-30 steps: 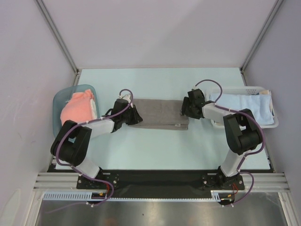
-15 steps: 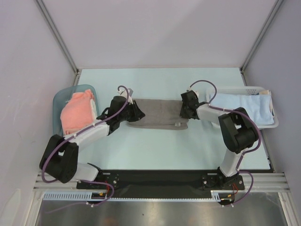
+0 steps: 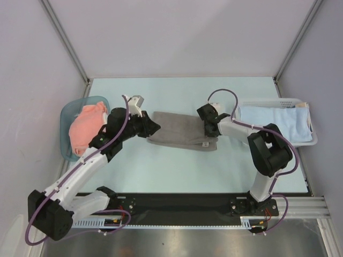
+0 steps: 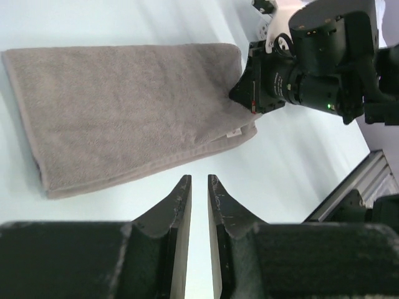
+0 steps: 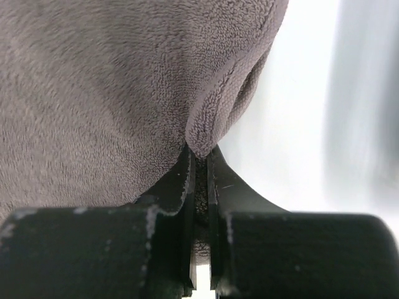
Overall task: Fold and stack the towels
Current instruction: Fold the towel, then neatly place the folded towel into the bin
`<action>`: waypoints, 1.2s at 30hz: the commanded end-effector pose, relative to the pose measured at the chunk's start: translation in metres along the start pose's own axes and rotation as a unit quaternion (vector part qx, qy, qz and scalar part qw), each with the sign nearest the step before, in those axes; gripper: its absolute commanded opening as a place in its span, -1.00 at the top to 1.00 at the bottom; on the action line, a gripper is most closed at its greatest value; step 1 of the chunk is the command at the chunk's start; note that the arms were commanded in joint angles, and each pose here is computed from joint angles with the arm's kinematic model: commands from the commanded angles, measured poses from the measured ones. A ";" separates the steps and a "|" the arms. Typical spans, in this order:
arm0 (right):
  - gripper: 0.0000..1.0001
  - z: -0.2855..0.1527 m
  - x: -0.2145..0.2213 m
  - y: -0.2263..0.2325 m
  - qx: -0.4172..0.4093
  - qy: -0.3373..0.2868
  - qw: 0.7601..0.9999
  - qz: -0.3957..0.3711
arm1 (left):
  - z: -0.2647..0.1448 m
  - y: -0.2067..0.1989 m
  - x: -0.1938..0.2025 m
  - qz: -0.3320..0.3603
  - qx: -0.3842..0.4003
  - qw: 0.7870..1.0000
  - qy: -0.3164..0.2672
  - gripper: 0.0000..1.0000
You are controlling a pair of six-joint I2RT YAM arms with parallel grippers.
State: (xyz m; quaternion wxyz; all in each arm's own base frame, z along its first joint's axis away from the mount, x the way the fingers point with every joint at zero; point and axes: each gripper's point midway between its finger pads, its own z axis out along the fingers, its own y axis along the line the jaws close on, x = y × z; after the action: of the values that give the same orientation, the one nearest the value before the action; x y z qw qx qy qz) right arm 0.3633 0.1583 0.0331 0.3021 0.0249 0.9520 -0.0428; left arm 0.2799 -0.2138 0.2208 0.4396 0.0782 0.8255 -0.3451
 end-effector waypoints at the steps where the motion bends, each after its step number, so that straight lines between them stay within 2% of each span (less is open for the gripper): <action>1: 1.00 -0.047 -0.023 -0.026 0.070 -0.036 0.995 -0.064 | -0.021 -0.010 0.009 0.040 0.023 0.999 0.010 0.58; 8: 1.00 -0.101 -0.057 -0.068 0.163 -0.086 0.977 -0.107 | -0.047 -0.021 0.020 0.068 0.056 0.996 0.010 0.59; 17: 1.00 -0.141 -0.097 -0.133 0.201 -0.119 0.968 -0.093 | -0.065 -0.021 0.044 0.090 0.077 0.993 0.022 0.58; 27: 1.00 -0.166 -0.119 -0.224 0.248 -0.148 0.957 -0.003 | -0.087 -0.023 0.051 0.118 0.077 0.990 -0.003 0.51; 32: 1.00 -0.173 -0.116 -0.280 0.307 -0.158 0.935 0.080 | -0.094 -0.029 0.052 0.128 0.085 0.988 -0.017 0.46; 33: 1.00 -0.177 -0.121 -0.286 0.307 -0.182 0.929 0.101 | -0.095 -0.030 0.051 0.128 0.086 0.988 -0.019 0.46; 36: 1.00 -0.168 -0.111 -0.319 0.311 -0.188 0.919 0.150 | -0.097 -0.030 0.050 0.129 0.084 0.988 -0.026 0.45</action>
State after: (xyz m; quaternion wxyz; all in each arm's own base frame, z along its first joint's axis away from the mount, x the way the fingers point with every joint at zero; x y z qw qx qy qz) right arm 0.3361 -0.1141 0.2368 0.4080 0.1921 0.8413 -0.2980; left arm 0.1699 -0.1851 0.2304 0.4774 0.2072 0.7722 -0.3646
